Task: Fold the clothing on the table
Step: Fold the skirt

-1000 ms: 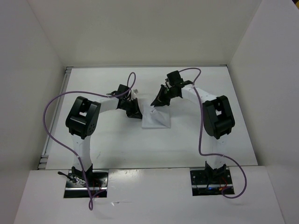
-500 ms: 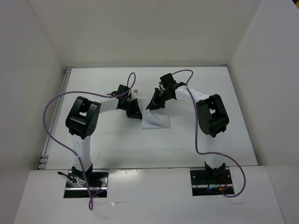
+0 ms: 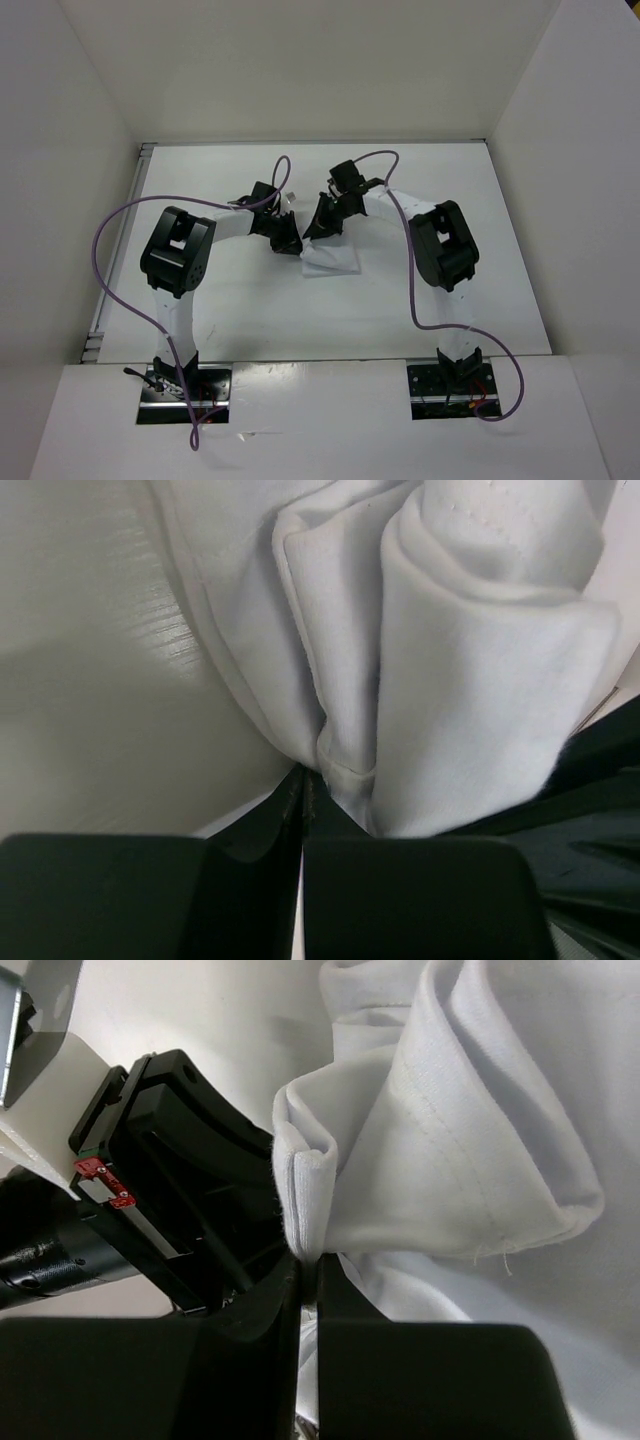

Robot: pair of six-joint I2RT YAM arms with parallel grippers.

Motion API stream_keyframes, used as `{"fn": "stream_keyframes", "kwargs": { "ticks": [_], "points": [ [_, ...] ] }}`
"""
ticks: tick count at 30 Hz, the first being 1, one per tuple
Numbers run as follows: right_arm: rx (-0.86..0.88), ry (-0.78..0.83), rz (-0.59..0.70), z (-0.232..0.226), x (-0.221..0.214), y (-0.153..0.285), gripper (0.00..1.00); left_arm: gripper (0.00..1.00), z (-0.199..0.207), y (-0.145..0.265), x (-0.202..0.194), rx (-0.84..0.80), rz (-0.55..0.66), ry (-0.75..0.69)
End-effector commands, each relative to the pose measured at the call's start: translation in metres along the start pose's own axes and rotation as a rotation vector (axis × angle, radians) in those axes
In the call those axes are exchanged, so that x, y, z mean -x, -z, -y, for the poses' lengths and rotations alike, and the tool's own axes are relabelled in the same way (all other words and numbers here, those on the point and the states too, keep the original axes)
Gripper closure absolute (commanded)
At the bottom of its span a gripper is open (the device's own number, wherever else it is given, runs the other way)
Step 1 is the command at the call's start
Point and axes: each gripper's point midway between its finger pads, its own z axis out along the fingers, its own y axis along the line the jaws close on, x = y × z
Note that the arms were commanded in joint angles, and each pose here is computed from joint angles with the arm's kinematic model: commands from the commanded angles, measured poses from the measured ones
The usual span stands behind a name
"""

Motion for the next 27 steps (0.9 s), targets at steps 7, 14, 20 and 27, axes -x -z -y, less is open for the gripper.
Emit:
{"fn": "stream_keyframes", "kwargs": {
  "ticks": [7,14,20,27],
  "points": [
    [0.158,0.138,0.053,-0.061,0.003,0.029,0.42,1.00,-0.009,0.026,0.004,0.087,0.055,-0.016],
    [0.241,0.157,0.239,-0.086,0.007,0.121,0.42,0.89,0.063,0.137,0.051,0.121,0.329,-0.194],
    [0.132,0.061,0.255,-0.029,0.003,0.122,0.71,0.91,0.133,0.106,0.024,-0.176,0.181,-0.315],
    [0.128,0.019,0.138,0.000,-0.006,0.080,0.98,0.95,0.103,0.041,0.037,-0.146,0.093,-0.266]
  ]
}}
